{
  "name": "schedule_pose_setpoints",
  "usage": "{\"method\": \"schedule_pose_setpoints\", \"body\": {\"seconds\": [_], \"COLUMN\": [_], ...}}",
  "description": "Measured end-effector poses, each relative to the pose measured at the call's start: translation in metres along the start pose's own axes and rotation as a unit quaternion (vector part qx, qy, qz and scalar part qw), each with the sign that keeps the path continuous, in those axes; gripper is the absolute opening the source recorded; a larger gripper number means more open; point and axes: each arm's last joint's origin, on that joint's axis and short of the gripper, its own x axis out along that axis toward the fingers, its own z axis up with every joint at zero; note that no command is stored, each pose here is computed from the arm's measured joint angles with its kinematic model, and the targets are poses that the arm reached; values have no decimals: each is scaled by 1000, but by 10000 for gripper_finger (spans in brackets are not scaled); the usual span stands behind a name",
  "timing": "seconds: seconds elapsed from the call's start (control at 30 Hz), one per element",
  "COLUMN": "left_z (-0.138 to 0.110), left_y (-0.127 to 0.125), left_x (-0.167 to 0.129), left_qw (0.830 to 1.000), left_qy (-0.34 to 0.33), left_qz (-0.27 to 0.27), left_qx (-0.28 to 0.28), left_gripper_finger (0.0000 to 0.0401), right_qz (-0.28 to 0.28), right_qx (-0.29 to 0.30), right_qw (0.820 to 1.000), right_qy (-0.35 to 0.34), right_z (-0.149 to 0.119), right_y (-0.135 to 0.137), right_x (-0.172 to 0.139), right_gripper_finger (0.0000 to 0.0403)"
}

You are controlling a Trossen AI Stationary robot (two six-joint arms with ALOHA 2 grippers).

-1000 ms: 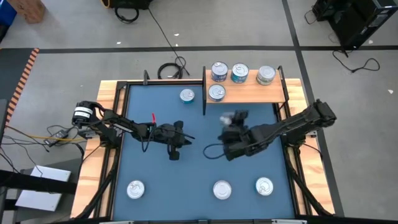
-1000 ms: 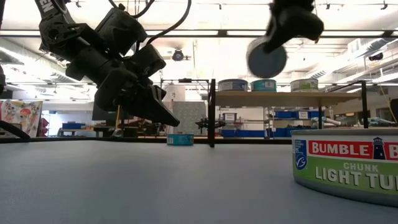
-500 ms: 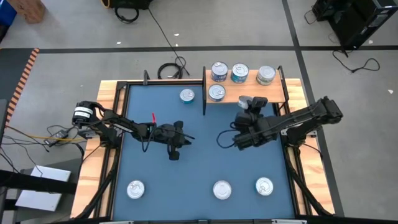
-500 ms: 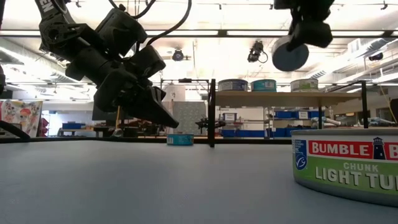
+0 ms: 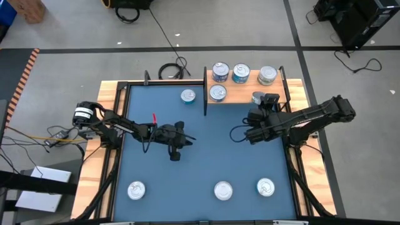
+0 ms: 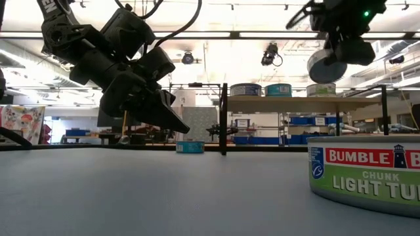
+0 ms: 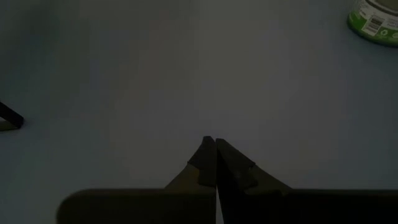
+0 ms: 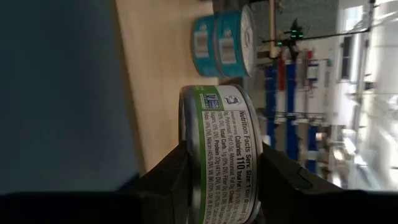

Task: Stack canned seafood by type on shelf
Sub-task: Put the center green tuna can on the shelf aligned with the other green tuna cans on the shelf

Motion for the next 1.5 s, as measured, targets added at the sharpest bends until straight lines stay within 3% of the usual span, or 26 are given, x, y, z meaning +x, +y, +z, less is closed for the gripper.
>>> {"method": "schedule_pose_setpoints", "body": {"seconds": [0.33,0.77,1.13,1.5], "left_z": [0,0,0,0], "left_y": [0,0,0,0], "left_x": [0,0,0,0], "left_qw": [1000,1000,1000,1000], "left_qy": [0,1,1,1], "left_qz": [0,0,0,0], "left_qx": [0,0,0,0], "left_gripper_finger": [1,1,1,1], "right_qz": [-18,-19,-17,-8], "right_qx": [-10,4,28,33], "right_qw": [997,994,990,992], "right_qy": [72,111,135,121], "right_z": [-22,-22,-23,-14], "right_y": [1,5,0,-1], "right_x": [34,62,73,80], "right_gripper_finger": [142,143,253,270]}}
